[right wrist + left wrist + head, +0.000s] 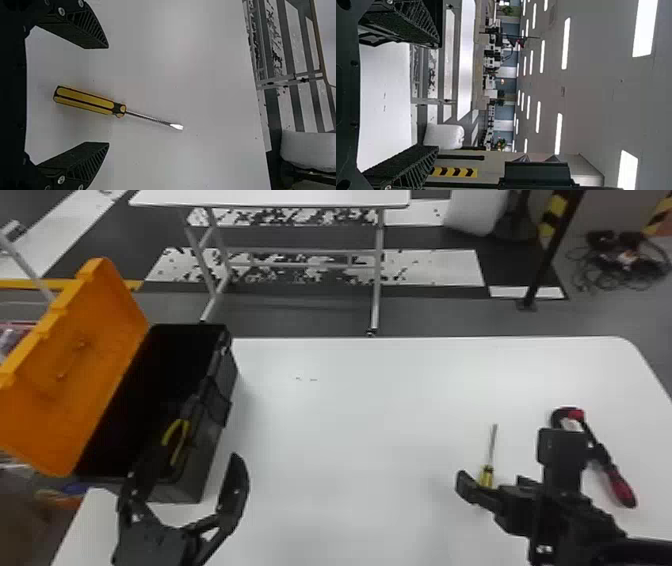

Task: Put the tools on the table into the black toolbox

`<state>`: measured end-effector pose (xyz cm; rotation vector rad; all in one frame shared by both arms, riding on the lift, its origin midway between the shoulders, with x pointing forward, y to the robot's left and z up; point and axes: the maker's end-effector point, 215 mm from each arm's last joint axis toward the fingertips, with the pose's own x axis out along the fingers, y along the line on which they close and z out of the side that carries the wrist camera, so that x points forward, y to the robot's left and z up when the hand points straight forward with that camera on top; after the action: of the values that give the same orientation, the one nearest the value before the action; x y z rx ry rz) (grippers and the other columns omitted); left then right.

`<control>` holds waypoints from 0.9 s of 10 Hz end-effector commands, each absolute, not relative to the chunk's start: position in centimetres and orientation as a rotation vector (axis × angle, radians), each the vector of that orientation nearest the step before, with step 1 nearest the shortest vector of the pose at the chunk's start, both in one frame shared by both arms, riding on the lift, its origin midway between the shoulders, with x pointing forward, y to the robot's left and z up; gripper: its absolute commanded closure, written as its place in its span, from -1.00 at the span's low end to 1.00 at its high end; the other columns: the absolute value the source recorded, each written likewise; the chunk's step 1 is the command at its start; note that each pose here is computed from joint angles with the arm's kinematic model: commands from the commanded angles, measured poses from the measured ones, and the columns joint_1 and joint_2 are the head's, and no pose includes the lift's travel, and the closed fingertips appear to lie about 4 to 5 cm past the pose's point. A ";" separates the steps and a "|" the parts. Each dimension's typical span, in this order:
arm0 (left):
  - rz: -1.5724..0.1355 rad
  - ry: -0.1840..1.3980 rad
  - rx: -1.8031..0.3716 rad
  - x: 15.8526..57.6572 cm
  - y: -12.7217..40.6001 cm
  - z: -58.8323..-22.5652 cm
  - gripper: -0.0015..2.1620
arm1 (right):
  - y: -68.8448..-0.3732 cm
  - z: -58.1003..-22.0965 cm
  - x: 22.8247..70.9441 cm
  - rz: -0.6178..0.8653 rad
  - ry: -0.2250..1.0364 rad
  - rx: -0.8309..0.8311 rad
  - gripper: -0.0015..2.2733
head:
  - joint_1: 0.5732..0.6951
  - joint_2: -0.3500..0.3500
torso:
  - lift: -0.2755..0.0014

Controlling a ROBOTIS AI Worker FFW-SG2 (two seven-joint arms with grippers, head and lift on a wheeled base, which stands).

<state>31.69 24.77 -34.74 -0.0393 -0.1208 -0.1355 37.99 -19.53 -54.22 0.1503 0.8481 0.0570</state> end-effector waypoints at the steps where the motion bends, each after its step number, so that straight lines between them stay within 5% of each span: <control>1: -0.137 -0.122 -0.040 31.8 24.7 -34.7 -0.97 | -19.3 -54.7 38.0 0.062 0.858 0.152 -0.87 | 1.00 0.25 | 0.45; 7: -0.139 -0.115 -0.037 32.0 24.9 -35.3 -0.97 | -19.0 -56.0 38.1 0.073 0.881 0.139 -0.83 | 1.00 0.28 | 0.45; 9: -0.140 -0.115 -0.038 32.0 24.9 -35.3 -0.97 | -18.7 -55.9 38.1 0.085 0.878 0.145 -0.58 | 1.00 0.29 | 0.45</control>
<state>32.03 24.90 -35.29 -0.0373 -0.1150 -0.1391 38.10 -18.77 -55.90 0.1432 0.8792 0.0831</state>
